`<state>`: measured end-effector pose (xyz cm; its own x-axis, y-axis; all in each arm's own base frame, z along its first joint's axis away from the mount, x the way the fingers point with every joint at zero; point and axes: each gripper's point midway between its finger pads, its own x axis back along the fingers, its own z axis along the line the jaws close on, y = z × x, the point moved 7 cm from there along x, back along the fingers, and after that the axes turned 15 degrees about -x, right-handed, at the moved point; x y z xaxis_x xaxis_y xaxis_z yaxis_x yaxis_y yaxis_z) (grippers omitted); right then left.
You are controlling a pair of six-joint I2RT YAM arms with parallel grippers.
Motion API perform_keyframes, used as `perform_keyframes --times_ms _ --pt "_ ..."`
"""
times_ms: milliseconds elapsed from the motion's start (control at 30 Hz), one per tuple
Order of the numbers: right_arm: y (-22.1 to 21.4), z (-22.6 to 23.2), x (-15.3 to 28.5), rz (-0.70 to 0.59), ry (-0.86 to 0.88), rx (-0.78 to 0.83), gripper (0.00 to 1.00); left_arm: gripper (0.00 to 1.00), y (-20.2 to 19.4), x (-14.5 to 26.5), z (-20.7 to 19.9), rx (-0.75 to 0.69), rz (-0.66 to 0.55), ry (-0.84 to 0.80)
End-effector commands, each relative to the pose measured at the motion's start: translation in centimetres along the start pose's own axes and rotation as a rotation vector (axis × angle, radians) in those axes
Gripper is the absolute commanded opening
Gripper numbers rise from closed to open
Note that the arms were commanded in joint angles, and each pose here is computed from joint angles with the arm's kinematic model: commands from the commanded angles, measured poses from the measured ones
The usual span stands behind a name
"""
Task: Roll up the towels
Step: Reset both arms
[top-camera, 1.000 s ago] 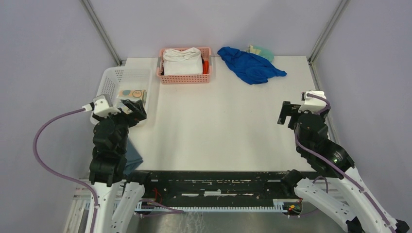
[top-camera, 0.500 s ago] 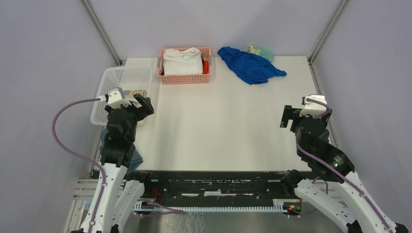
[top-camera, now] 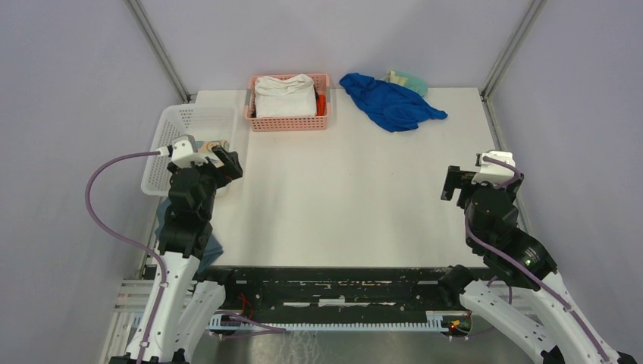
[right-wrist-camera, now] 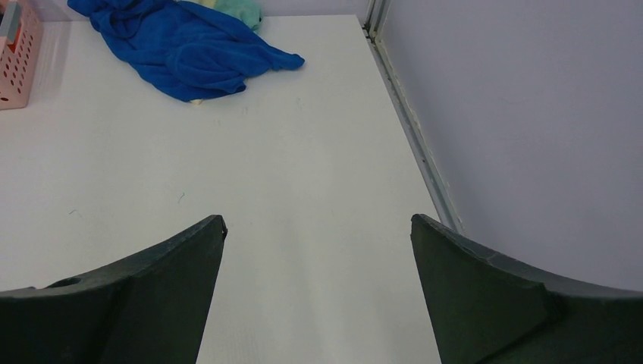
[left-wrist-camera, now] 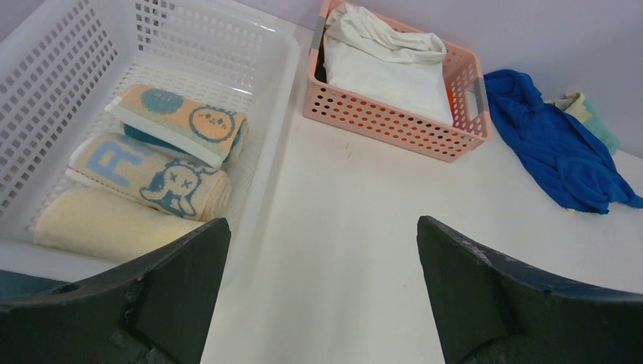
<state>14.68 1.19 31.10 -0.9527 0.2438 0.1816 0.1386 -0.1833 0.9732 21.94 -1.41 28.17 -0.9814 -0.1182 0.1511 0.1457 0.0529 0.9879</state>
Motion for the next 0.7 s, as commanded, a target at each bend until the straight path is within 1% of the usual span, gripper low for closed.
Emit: perform_keyframes --times_ms 0,333,467,667 --pt "0.0 -0.4 -0.3 -0.022 -0.045 0.030 1.00 0.99 0.5 -0.2 -0.2 0.020 -0.047 -0.009" --pt "-2.5 -0.1 -1.0 -0.048 0.031 0.066 1.00 0.99 -0.4 -0.5 -0.2 0.004 -0.025 -0.011" --pt "-2.5 -0.7 -0.6 -0.111 0.055 0.011 1.00 0.99 -0.7 -0.6 -0.1 -0.005 -0.020 -0.009" --pt "-2.8 -0.8 -0.6 -0.125 0.062 0.003 1.00 0.99 -0.9 -0.6 -0.3 -0.018 -0.013 -0.034"
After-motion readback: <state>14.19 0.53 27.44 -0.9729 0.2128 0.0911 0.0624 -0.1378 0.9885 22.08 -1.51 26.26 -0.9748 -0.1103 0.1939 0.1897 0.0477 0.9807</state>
